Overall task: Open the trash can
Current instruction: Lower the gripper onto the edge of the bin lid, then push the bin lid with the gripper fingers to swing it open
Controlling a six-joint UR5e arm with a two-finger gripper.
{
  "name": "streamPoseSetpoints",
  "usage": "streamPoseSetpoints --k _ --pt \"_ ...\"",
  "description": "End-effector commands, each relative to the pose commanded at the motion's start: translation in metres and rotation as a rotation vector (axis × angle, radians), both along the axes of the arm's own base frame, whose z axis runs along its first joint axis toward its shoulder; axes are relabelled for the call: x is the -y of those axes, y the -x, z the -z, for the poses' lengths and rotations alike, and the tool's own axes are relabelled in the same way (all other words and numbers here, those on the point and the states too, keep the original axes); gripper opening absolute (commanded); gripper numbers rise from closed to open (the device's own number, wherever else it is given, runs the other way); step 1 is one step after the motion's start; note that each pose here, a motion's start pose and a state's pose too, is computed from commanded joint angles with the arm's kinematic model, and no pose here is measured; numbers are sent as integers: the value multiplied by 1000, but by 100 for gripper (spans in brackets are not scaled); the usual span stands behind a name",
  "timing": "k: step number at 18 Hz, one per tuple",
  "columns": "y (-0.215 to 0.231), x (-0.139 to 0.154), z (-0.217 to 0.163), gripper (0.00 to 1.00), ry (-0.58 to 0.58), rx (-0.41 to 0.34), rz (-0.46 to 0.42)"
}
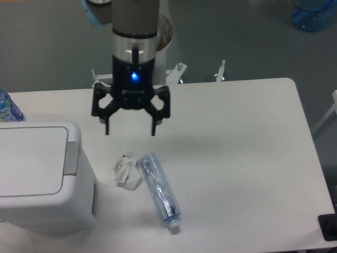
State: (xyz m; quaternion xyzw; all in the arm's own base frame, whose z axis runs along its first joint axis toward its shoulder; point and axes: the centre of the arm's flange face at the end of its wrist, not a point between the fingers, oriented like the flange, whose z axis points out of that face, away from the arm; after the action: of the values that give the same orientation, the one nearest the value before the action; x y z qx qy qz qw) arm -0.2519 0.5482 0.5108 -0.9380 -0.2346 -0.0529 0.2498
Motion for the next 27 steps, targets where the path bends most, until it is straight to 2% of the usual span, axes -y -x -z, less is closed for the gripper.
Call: streamPoseSetpoints --k 7,27 --pt "-10 -23 15 100 -25 -25 38" --pt "-14 -33 31 100 -3 -12 53"
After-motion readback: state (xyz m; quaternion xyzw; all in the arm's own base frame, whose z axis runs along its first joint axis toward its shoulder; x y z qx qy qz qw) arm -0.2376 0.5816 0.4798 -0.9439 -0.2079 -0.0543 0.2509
